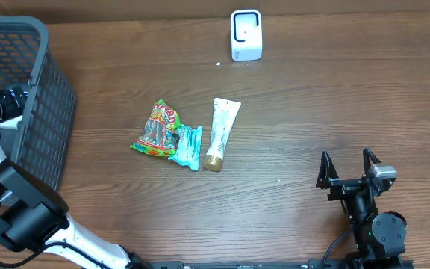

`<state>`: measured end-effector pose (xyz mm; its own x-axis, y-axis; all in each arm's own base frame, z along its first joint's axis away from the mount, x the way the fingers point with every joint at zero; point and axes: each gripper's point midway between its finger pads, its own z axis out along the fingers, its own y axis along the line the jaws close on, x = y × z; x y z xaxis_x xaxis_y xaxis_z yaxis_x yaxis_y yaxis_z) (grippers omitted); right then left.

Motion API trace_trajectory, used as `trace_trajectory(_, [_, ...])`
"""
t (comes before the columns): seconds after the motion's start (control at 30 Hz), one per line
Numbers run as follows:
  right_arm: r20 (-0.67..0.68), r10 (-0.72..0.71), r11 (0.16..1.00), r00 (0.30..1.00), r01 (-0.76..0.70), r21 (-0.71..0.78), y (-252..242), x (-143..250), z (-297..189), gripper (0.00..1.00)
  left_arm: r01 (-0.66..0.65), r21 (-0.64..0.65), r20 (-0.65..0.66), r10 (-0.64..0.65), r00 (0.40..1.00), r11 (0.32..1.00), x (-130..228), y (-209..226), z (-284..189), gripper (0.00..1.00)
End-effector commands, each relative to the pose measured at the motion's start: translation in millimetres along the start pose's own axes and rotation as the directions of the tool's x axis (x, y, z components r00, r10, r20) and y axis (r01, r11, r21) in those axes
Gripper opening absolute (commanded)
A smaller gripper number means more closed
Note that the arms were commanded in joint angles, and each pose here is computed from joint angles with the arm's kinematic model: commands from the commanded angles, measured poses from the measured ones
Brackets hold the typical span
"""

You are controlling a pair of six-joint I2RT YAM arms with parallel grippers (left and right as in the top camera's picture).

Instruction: Scan the item barcode

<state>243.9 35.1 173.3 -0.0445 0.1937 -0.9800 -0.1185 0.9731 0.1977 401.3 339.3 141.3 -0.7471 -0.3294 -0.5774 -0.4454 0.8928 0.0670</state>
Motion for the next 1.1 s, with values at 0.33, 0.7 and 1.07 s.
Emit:
trace_trajectory(0.33, [0.003,-0.004,1.0,1.0,0.004,0.002,-0.6,1.9,0.2,1.0,-0.186,-0.027,-0.006,0.186,0.983,0.982,9.9,10.0,63.5,1.0])
trace_trajectory(0.7, [0.004,-0.004,1.0,1.0,0.004,0.002,-0.5,1.9,0.2,1.0,-0.238,-0.029,-0.001,0.238,0.971,0.971,20.7,11.5,107.4,1.0])
trace_trajectory(1.07, [0.003,-0.004,1.0,1.0,0.004,0.002,-0.6,1.9,0.2,1.0,-0.236,0.013,-0.077,0.236,0.969,0.972,53.0,6.0,137.3,0.72])
